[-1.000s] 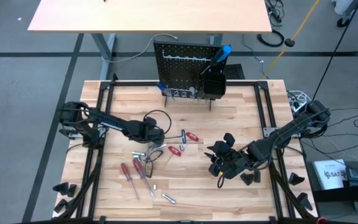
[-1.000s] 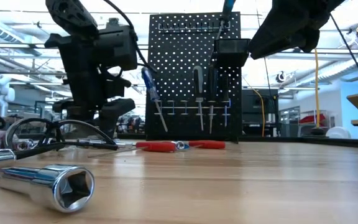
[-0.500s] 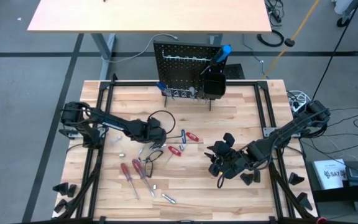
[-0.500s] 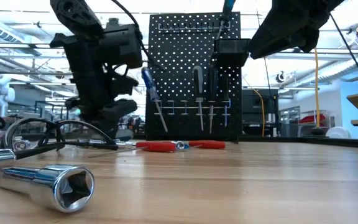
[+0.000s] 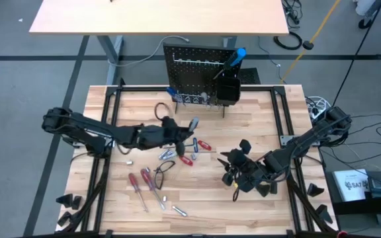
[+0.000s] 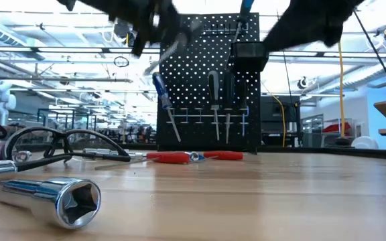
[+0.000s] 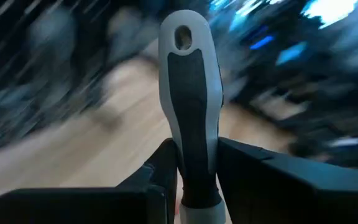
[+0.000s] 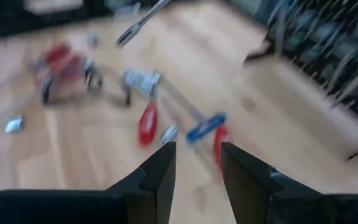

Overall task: Hang tools onto peg board
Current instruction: Hang the gray socket screwdriver onto the peg board

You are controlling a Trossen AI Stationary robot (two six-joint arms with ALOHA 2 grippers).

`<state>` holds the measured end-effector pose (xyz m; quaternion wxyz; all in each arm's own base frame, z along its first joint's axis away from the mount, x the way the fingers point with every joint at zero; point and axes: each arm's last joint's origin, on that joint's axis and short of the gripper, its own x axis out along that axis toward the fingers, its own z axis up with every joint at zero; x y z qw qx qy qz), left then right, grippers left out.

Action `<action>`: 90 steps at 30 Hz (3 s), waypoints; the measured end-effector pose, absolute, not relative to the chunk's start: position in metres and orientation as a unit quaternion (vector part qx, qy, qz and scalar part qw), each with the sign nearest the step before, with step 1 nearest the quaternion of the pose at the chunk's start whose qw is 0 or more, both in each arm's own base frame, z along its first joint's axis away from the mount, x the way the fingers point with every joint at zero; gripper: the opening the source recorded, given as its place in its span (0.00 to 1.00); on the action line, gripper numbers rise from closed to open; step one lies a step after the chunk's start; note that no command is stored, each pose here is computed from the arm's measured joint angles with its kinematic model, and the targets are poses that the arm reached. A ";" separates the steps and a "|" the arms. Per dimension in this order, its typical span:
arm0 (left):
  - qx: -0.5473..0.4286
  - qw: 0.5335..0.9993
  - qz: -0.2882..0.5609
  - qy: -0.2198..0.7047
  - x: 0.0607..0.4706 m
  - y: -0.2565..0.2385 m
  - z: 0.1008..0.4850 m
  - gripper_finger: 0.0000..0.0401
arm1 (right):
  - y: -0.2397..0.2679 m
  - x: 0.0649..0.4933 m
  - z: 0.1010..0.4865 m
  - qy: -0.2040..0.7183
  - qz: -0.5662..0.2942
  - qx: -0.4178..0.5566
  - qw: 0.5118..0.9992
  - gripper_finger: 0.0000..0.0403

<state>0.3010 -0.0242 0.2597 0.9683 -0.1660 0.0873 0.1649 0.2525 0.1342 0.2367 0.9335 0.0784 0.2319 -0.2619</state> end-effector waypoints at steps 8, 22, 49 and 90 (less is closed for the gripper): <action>-0.192 0.961 -0.072 -0.186 0.295 -0.038 0.274 0.21 | 0.155 0.278 0.262 0.109 -0.173 0.084 0.975 0.26; -0.151 0.935 -0.193 -0.258 0.313 -0.063 0.266 0.21 | 0.154 0.310 0.277 -0.018 -0.041 0.109 0.993 0.20; -0.108 0.956 -0.175 -0.208 0.327 -0.064 0.267 0.21 | 0.142 0.324 0.261 0.008 -0.060 0.106 0.993 0.03; -0.098 0.985 -0.137 -0.038 0.336 -0.062 0.234 0.21 | 0.134 0.298 0.248 0.195 -0.055 0.145 0.968 0.36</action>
